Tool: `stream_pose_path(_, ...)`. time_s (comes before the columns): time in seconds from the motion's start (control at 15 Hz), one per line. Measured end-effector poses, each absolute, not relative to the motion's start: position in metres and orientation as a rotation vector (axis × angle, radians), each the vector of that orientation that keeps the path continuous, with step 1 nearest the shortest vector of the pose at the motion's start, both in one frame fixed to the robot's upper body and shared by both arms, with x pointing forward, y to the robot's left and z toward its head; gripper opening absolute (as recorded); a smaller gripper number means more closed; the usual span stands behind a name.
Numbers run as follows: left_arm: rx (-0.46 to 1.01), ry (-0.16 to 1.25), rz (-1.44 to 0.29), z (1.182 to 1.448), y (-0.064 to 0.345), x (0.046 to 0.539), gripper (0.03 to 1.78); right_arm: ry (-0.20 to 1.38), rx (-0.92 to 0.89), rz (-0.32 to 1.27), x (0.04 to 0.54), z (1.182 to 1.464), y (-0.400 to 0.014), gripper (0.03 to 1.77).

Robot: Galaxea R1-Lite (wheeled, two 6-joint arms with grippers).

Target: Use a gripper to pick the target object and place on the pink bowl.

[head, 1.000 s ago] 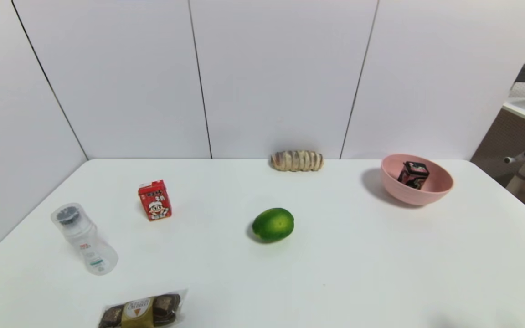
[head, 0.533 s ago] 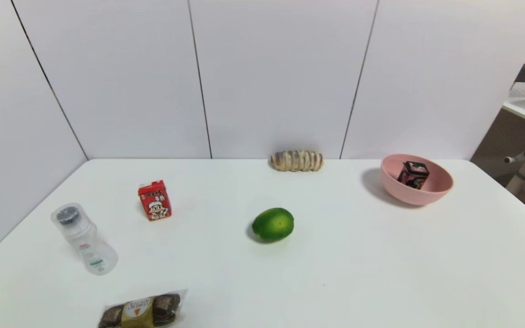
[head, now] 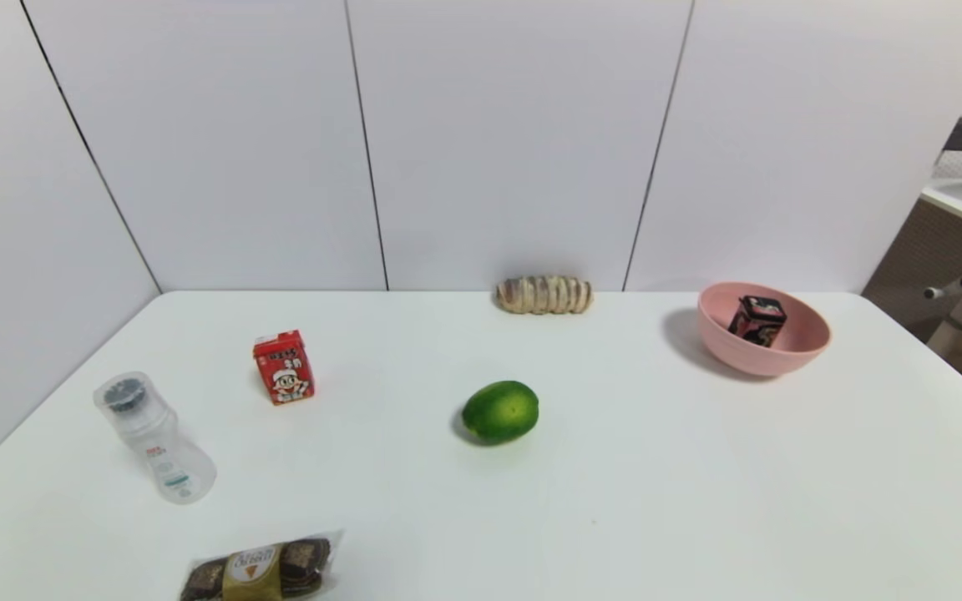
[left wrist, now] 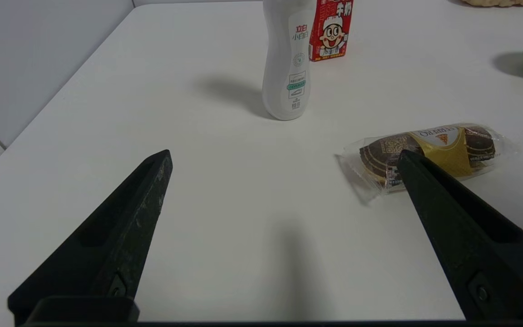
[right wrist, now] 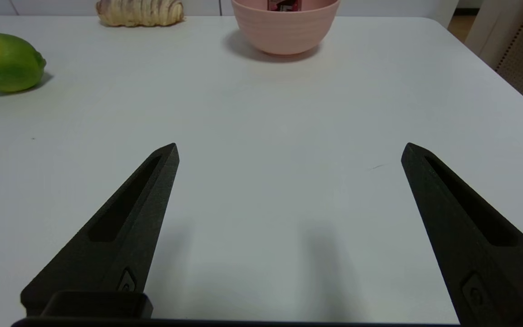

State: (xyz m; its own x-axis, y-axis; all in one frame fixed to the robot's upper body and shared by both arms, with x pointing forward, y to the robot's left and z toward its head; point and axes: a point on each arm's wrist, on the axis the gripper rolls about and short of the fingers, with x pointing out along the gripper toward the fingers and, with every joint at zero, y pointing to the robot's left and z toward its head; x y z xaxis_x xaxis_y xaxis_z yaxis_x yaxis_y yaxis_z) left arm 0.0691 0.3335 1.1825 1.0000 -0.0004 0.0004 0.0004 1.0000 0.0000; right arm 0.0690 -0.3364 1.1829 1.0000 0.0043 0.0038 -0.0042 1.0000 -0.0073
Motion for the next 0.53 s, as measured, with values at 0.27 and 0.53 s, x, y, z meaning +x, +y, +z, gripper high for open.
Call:
stream_pose_path(0.27,0.0,0.0,0.0,1.1825,0.3335,0.0691,1.78,-0.006,-0.019,0.004,0.069,1.183,-0.3364,1.69)
stream_pose_path(0.53,0.0,0.0,0.0,1.1825,0.3335,0.0691,1.78,-0.003,-0.004,0.004,0.069,1.1826,-0.3364,1.69)
